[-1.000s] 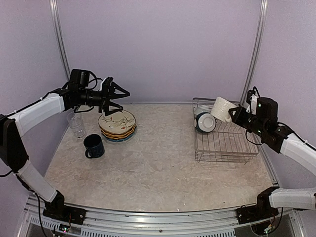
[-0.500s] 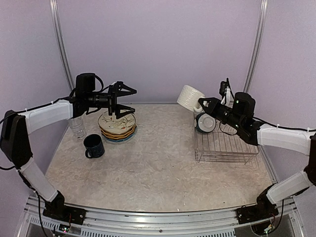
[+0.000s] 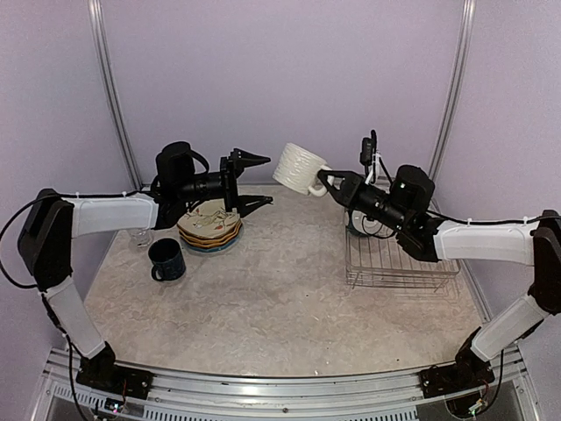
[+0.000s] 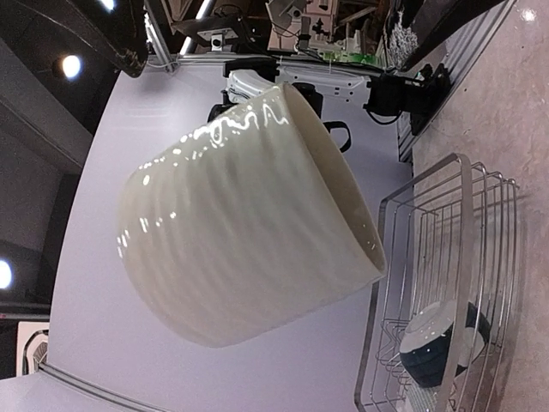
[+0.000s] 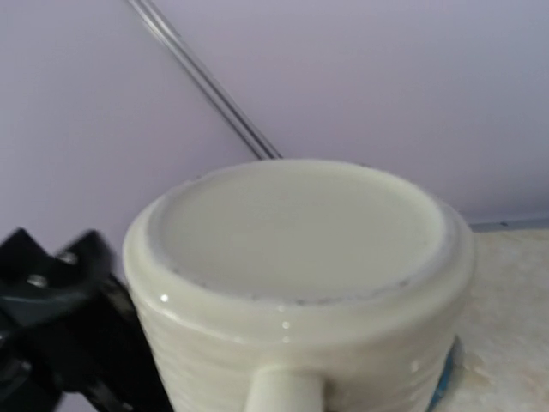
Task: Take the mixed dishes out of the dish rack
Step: Pass from the right arm to the left
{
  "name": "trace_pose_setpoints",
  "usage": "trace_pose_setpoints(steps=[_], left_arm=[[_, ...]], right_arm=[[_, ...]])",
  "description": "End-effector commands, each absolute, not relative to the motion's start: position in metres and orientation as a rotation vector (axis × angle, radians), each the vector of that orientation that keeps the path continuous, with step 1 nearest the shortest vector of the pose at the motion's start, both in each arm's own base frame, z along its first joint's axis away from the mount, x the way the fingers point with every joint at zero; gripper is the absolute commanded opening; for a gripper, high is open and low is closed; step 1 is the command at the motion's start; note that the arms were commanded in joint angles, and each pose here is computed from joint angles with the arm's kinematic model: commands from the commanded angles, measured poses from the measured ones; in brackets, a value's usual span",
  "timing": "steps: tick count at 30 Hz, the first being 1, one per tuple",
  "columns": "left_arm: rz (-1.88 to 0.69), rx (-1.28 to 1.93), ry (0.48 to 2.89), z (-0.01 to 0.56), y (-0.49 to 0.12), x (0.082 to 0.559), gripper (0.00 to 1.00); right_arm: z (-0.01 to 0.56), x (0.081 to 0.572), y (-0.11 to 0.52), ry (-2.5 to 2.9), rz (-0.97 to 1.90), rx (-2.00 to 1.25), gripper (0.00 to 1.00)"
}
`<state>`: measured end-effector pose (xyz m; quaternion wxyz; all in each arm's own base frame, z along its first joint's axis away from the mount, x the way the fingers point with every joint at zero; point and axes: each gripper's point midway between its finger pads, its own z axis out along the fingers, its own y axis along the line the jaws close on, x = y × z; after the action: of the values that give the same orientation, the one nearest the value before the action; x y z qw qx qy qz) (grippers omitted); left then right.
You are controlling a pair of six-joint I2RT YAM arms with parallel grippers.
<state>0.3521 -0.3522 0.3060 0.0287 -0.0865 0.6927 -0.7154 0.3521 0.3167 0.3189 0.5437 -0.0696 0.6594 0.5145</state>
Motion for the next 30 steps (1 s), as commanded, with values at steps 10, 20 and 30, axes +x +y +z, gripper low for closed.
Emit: trace_pose_setpoints(steps=[10,20,30], left_arm=[[-2.428,-0.185,1.688,0.374,-0.408,0.354,0.81],[-2.501,-0.166,1.526,0.383,-0.433,0.357,0.53],[-2.574,-0.126,1.37,0.401,-0.448,0.345,0.24]], right_arm=[[0.384,0.298,0.292,1.237,1.354,-0.206,0.0],[0.384,0.274,0.276,1.164,1.404,-0.211,0.0],[0.378,0.266,0.267,1.148,1.441,-0.176,0.0]])
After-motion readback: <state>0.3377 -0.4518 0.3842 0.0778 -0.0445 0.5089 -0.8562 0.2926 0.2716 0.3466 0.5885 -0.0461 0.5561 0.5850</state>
